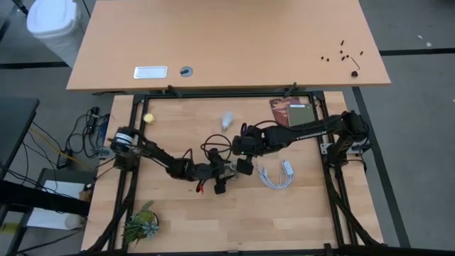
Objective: Screw lightbulb
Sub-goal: Insert the light bulb into the lamp
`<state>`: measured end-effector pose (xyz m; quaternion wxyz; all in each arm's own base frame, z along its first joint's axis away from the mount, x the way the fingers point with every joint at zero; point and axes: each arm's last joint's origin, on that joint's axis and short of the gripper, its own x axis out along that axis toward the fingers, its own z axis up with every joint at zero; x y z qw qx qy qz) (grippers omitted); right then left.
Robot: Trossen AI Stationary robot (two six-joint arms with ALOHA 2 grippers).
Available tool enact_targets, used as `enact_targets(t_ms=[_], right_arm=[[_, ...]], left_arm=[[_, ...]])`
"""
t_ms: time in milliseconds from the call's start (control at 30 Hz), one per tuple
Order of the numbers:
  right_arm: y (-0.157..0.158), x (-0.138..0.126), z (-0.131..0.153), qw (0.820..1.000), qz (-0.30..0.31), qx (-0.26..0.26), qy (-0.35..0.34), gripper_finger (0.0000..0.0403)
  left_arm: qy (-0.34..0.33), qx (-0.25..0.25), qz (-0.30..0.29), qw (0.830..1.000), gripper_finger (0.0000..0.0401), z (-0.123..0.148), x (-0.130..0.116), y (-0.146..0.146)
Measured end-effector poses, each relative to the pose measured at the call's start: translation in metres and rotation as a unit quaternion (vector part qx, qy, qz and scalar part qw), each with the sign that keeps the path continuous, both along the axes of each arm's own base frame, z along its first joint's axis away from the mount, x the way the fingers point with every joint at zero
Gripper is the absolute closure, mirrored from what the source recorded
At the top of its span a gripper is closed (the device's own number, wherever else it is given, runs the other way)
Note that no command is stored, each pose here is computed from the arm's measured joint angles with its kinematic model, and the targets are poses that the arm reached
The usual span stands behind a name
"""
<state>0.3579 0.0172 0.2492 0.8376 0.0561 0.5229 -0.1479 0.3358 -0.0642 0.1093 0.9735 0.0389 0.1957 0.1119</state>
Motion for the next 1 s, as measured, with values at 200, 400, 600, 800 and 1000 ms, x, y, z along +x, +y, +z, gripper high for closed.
enact_targets(t_ms=[200,400,600,800,1000], right_arm=[[-0.001,-0.002,0.000,1.000,0.000,-0.002,0.009,0.0050],[0.014,-0.014,-0.003,1.000,0.006,-0.018,0.023,0.0050],[0.028,-0.046,-0.008,0.998,-0.020,-0.052,0.015,0.0050],[0.030,-0.078,-0.019,0.996,-0.053,-0.058,-0.042,0.0050],[0.028,-0.094,-0.042,0.991,-0.068,-0.042,-0.106,0.0050]], left_arm=[[0.047,-0.025,-0.011,0.999,0.0126,0.021,-0.012,0.001],[0.055,-0.041,0.048,0.996,0.0130,0.041,-0.024,0.006],[0.011,-0.004,0.179,0.984,0.0137,0.053,-0.027,0.022],[0.017,-0.016,0.224,0.974,0.0144,0.053,-0.016,0.075],[0.027,-0.042,0.227,0.973,0.0144,0.053,-0.013,0.124]])
